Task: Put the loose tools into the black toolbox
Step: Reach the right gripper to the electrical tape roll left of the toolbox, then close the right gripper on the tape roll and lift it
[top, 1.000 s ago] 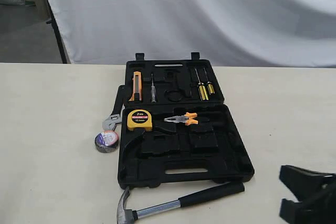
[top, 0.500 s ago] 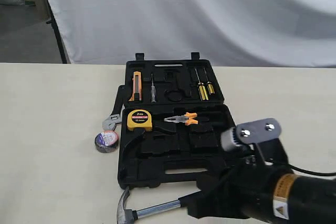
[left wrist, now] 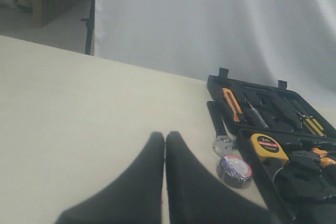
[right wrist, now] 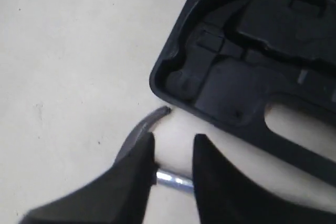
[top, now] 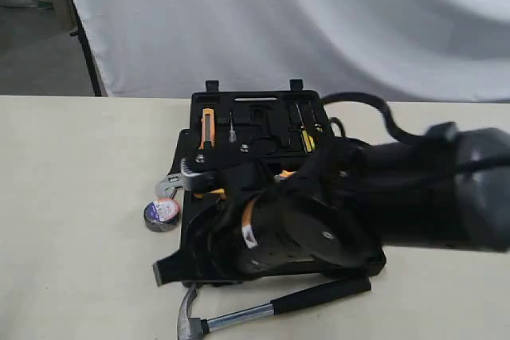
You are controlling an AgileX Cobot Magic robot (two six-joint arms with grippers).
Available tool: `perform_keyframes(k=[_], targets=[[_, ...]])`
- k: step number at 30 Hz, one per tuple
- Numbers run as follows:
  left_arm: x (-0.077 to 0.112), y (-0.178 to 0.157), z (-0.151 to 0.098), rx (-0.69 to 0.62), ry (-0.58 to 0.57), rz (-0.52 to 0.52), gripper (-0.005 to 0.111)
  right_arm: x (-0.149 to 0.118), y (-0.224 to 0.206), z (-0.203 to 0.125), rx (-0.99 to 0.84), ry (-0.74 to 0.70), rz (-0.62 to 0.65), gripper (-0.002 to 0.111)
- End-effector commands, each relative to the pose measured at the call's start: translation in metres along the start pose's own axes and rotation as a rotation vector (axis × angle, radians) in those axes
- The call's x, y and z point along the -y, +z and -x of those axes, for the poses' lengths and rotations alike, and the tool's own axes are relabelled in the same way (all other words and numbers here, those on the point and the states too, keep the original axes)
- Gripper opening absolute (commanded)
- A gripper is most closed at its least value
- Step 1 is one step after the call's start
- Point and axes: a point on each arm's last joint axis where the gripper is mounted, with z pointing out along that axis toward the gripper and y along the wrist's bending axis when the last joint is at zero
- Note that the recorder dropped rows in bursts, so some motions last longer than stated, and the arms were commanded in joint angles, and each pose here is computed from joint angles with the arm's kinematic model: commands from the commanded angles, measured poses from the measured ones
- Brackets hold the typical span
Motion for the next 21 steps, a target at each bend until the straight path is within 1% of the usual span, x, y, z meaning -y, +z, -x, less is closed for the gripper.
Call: perform_keyframes(k=[1,4,6,10,14,18,21], targets=[[-0.001,0.000,0.002,0.020,0.000,0.021,0.001,-0.016,0.019,0.033,0.056,-0.074,0.018,0.058],[-0.001,0.000,0.002,0.020,0.000,0.021,0.001,-0.027,0.033,0.059,0.091,-0.100,0.026,0.074],[-0.001,0.000,0.002,0.020,0.000,0.021,0.001,-0.032,0.046,0.070,0.086,-0.155,0.017,0.078],[-0.001,0.000,0.002,0.020,0.000,0.021,0.001,-0.039,0.073,0.088,0.022,-0.243,-0.027,0.078],[-0.001,0.000,0.002,0.020,0.000,0.021,0.001,-0.043,0.100,0.097,-0.037,-0.333,-0.058,0.078],[-0.001,0.000,0.002,0.020,0.000,0.021,0.001,-0.040,0.125,0.104,-0.070,-0.375,-0.081,0.078],[-0.001,0.000,0.002,0.020,0.000,0.021,0.001,-0.032,0.139,0.107,-0.081,-0.366,-0.096,0.078]])
